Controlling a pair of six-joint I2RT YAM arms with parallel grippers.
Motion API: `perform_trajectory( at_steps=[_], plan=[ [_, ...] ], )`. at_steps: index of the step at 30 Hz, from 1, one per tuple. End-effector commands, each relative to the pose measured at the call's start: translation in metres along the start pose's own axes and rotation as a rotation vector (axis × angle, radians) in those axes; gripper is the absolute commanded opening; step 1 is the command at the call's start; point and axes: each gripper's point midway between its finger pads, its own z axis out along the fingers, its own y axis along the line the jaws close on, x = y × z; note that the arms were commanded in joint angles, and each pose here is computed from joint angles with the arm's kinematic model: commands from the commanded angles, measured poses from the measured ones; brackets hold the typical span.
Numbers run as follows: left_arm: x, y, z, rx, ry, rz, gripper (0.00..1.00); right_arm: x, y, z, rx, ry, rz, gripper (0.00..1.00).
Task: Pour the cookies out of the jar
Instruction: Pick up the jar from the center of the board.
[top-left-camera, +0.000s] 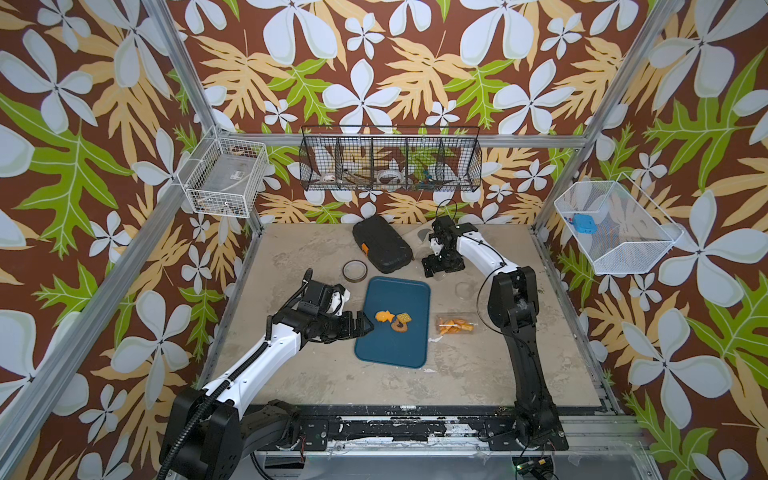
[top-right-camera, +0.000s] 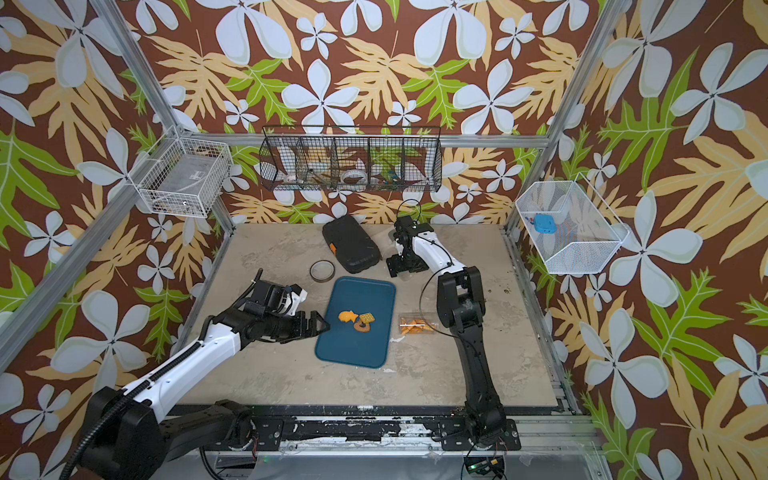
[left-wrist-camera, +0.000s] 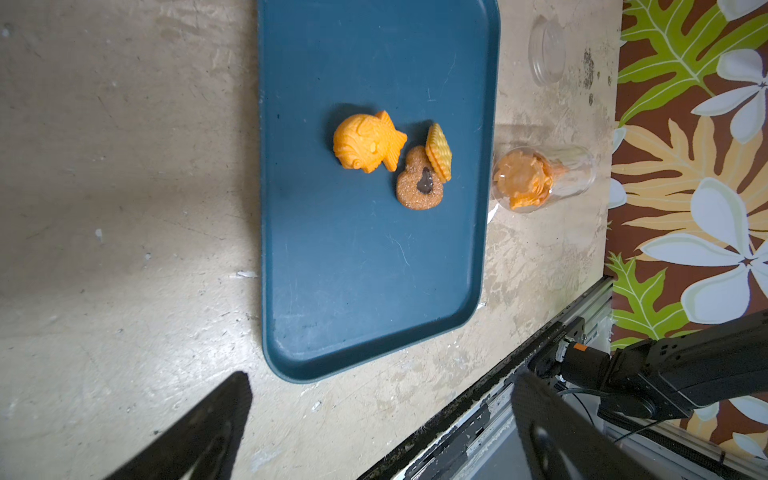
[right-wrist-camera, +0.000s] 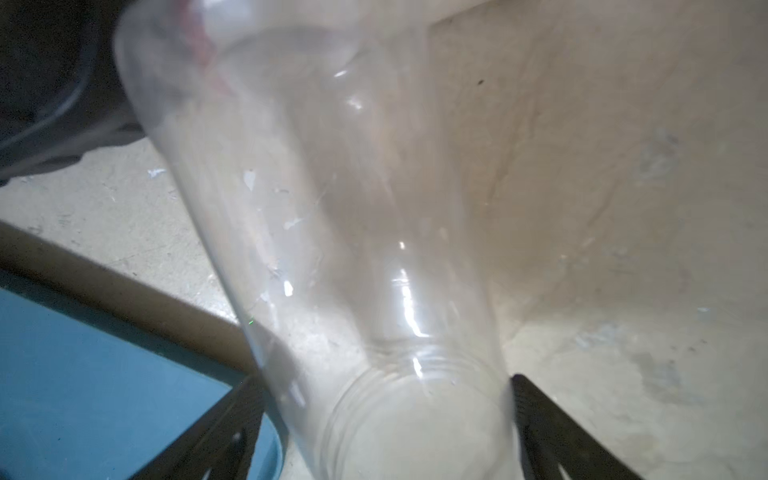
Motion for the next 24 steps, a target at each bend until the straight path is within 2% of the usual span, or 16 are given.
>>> perform_trajectory(
  at_steps=[1, 4, 12, 16, 20, 24],
  plan=[
    [0.005, 0.0, 0.001, 0.009, 0.015, -0.003, 1.0, -0.009, 0.003, 0.004, -0.025, -0.04, -0.012, 0.91],
    [0.008, 0.003, 0.001, 0.0, 0.02, -0.008, 1.0, -0.009, 0.002, 0.009, -0.025, -0.033, -0.012, 0.87],
    [0.006, 0.003, 0.001, -0.006, 0.02, -0.011, 1.0, -0.012, 0.004, 0.007, -0.035, -0.056, -0.023, 0.68],
    [-0.002, 0.001, -0.004, -0.025, -0.005, 0.014, 1.0, -0.003, 0.01, -0.01, -0.065, -0.029, -0.006, 0.65],
    [-0.017, -0.005, -0.01, -0.034, -0.043, 0.055, 1.0, 0.013, 0.031, -0.042, -0.186, -0.029, 0.051, 0.63],
    [-0.036, -0.017, -0.018, -0.022, -0.101, 0.107, 1.0, 0.037, 0.069, -0.078, -0.42, -0.035, 0.094, 0.61]
  ],
)
